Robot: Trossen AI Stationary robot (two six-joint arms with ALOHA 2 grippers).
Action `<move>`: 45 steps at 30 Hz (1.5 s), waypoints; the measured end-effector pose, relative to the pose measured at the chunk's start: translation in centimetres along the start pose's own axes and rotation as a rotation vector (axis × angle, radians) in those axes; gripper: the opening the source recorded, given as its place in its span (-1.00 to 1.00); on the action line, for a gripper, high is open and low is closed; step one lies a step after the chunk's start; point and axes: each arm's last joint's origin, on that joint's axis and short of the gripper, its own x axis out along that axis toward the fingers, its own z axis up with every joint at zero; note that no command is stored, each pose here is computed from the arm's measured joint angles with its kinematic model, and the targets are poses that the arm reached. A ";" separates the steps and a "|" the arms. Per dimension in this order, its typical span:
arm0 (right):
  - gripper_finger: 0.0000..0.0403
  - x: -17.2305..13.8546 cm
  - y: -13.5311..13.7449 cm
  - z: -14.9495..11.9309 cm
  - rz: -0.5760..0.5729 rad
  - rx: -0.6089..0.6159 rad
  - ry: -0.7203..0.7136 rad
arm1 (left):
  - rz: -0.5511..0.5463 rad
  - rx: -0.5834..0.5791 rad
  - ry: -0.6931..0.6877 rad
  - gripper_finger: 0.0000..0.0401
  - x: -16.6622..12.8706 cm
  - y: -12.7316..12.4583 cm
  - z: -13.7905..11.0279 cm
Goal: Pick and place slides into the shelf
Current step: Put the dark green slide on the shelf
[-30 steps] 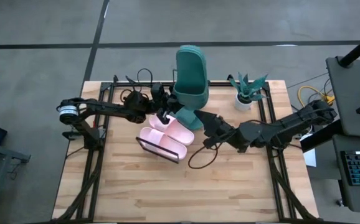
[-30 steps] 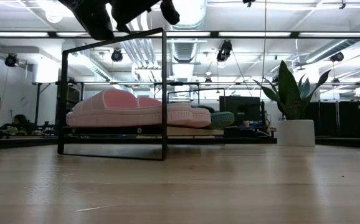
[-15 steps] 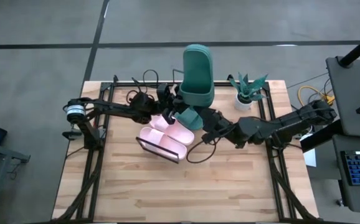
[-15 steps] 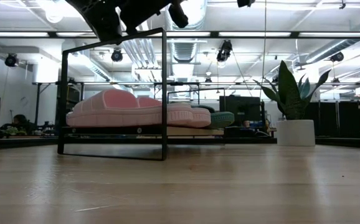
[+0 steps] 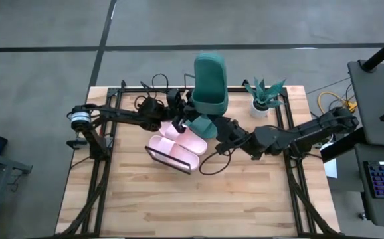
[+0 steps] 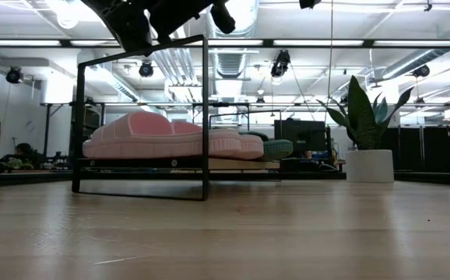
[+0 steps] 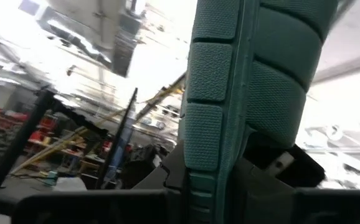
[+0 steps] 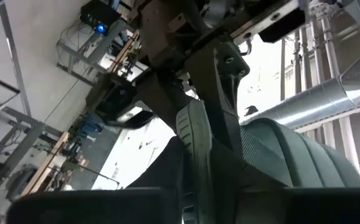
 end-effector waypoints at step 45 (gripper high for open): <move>-0.86 -8.6 -0.7 -9.1 0.211 1.143 -0.866 | -0.024 1.031 0.562 0.46 -7.1 -7.1 7.8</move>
